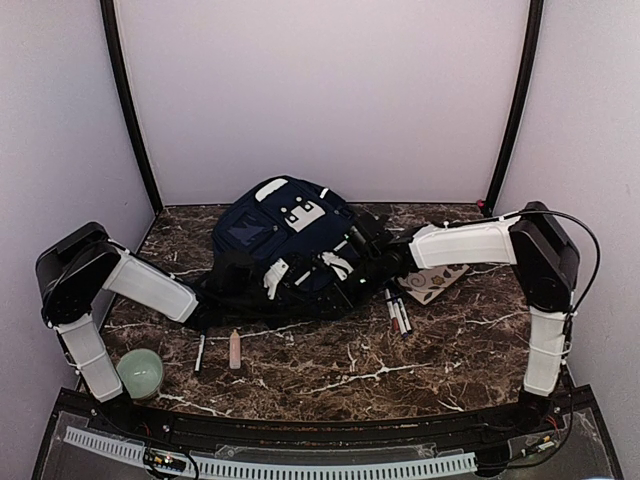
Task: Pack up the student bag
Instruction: Grab the largest pocket of the student bag.
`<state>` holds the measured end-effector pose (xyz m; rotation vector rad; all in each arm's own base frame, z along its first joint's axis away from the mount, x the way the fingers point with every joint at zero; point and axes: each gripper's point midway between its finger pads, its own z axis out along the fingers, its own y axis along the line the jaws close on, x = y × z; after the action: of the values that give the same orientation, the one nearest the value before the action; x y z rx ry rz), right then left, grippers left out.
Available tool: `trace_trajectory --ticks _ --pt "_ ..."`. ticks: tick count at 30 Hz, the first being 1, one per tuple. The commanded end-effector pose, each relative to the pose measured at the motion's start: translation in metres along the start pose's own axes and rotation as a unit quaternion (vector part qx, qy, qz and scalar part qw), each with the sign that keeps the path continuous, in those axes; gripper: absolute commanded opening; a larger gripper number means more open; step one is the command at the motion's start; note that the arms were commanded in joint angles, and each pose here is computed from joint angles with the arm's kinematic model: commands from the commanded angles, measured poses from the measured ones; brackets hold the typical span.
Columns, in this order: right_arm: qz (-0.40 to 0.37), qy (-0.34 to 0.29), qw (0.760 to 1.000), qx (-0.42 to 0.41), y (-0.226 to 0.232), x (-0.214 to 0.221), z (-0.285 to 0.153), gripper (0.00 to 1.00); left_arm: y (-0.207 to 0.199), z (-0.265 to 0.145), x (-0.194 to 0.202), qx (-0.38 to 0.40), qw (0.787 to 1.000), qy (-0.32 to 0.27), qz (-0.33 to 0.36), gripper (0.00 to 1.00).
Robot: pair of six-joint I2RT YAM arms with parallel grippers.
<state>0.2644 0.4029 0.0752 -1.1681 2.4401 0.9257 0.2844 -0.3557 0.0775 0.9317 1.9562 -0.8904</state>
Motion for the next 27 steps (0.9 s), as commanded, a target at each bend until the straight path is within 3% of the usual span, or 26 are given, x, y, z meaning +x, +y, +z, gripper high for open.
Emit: trace_trajectory --ticks 1,9,21,27 --pt "-0.005 -0.028 0.999 0.018 -0.006 -0.019 0.012 0.43 -0.037 -0.008 -0.040 0.081 0.994 -0.072 0.013 0.00" --pt "0.000 -0.036 0.998 0.052 -0.021 -0.024 0.024 0.42 -0.041 -0.009 -0.041 0.092 0.993 -0.077 0.011 0.00" --pt "-0.013 -0.033 0.997 0.066 -0.024 -0.020 0.017 0.01 -0.038 -0.013 -0.034 0.081 0.994 -0.072 0.011 0.00" --pt "-0.014 -0.027 0.998 0.049 -0.014 -0.010 -0.009 0.00 -0.030 -0.013 -0.019 0.057 0.997 -0.042 0.013 0.00"
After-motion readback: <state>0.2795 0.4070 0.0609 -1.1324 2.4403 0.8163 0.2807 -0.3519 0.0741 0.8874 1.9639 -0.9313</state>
